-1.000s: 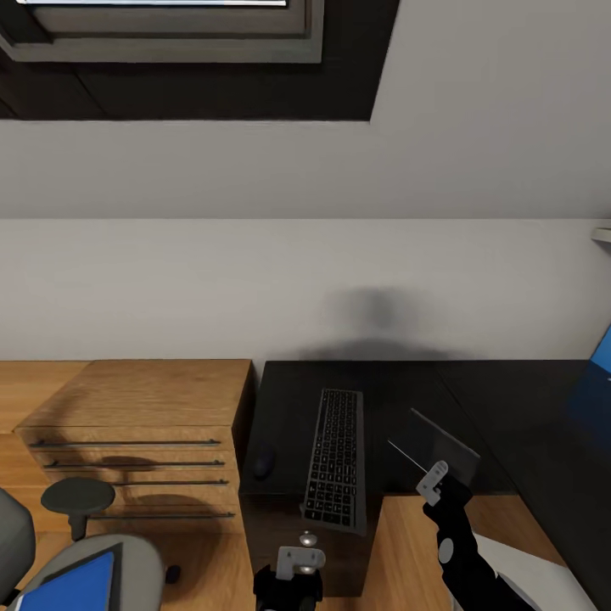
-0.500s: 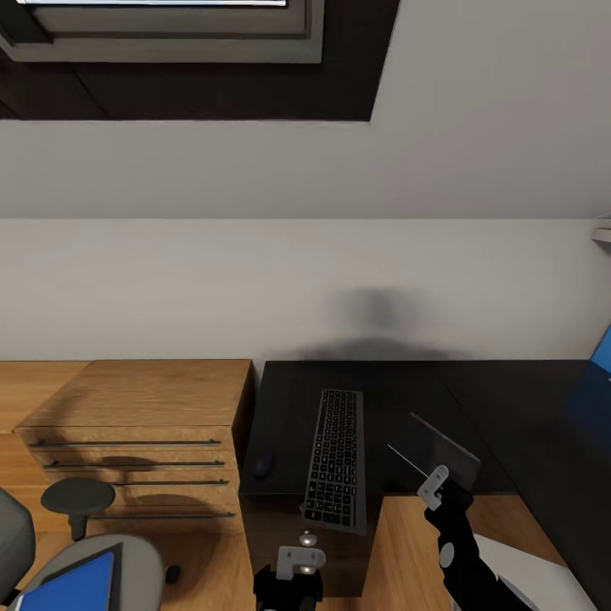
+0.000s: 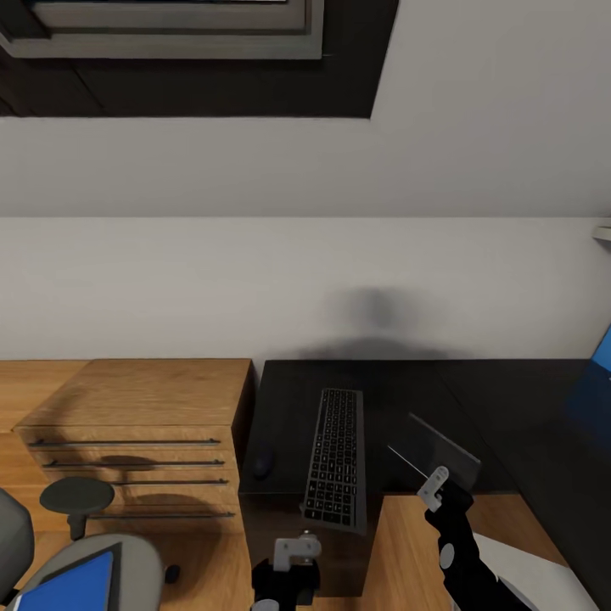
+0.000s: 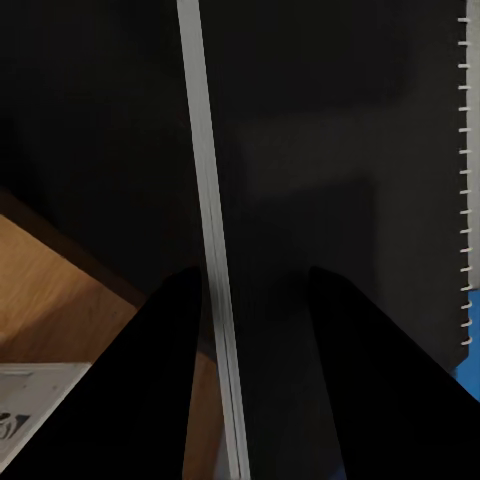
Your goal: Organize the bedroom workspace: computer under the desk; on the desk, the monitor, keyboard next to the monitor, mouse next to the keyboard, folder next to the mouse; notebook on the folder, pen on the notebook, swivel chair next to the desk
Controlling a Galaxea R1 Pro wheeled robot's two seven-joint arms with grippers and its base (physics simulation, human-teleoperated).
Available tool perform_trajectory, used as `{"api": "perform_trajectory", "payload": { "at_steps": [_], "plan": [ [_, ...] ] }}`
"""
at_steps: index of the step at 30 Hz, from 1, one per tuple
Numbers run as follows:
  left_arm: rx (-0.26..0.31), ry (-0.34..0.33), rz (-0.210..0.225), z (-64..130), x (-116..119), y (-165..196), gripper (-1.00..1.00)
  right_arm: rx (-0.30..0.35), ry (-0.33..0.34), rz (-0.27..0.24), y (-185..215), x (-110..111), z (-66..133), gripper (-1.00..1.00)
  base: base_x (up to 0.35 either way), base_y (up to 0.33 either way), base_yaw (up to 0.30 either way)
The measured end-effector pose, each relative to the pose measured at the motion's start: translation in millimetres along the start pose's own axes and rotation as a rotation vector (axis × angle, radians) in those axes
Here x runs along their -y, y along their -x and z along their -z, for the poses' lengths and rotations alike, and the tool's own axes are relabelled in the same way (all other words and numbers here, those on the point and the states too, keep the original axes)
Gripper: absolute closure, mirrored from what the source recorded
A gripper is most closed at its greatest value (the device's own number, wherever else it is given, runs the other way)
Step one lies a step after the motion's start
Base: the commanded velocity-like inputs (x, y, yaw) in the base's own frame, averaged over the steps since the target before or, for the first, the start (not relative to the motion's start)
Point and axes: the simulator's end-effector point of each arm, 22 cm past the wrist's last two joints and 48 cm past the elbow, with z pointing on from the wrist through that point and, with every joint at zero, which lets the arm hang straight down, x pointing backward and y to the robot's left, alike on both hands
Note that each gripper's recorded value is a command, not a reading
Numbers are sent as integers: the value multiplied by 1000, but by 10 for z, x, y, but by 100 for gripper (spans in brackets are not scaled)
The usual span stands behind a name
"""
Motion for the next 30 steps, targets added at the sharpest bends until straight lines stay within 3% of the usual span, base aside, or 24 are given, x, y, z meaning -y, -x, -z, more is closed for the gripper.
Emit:
{"api": "perform_trajectory", "payload": {
  "at_steps": [30],
  "plan": [
    [1,1,5,-280,-33,-167,-100,2,0,1,-97,-263,-173,100,0,0,0]
  ]
}}
